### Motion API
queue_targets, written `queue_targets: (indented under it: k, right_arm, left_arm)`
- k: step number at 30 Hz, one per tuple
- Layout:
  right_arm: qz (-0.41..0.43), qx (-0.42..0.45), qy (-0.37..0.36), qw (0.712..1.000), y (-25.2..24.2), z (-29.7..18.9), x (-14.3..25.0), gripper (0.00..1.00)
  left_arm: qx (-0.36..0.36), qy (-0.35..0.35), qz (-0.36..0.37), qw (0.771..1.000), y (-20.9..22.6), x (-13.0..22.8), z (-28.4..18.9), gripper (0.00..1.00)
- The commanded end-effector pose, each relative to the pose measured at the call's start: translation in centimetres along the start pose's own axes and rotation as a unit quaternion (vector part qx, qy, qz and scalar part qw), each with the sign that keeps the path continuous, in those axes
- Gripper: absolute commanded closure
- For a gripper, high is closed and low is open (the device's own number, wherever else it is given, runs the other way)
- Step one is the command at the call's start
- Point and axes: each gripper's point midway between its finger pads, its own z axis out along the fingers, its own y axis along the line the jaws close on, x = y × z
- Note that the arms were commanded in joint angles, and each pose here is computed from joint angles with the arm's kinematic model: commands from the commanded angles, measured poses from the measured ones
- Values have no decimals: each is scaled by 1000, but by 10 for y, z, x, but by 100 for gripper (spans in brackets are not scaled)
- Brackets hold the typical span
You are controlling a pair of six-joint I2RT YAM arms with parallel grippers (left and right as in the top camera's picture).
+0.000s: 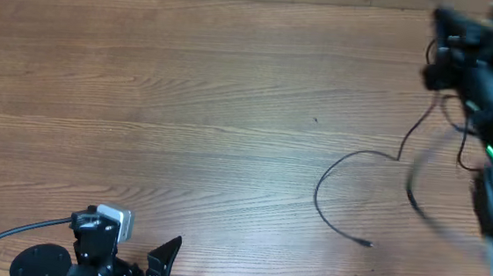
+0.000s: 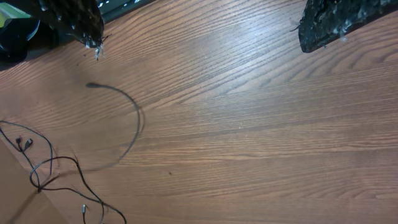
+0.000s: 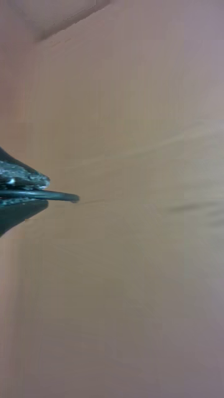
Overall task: Untangle cables
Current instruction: 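Carry the cable up to the top right and drop it there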
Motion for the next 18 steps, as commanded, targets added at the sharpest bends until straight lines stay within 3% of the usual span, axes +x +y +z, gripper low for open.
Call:
queue_targets:
  k: [1,6,13,18]
  right_arm:
    - [-37,-34,-130,990,35,-70,-80,96]
    - [-60,-62,-209,974,58,-119,-116,96]
    - [-84,-162,-191,965,93,-130,-107,96]
    - [-87,-165,-180,966,92,-120,-102,96]
  left_arm:
    - [0,-4,2,1000,0,-1,-1,0]
    - [0,-4,2,1000,0,-1,-1,1]
    - [0,-4,2,1000,0,-1,-1,0]
    - [0,-4,2,1000,0,-1,-1,0]
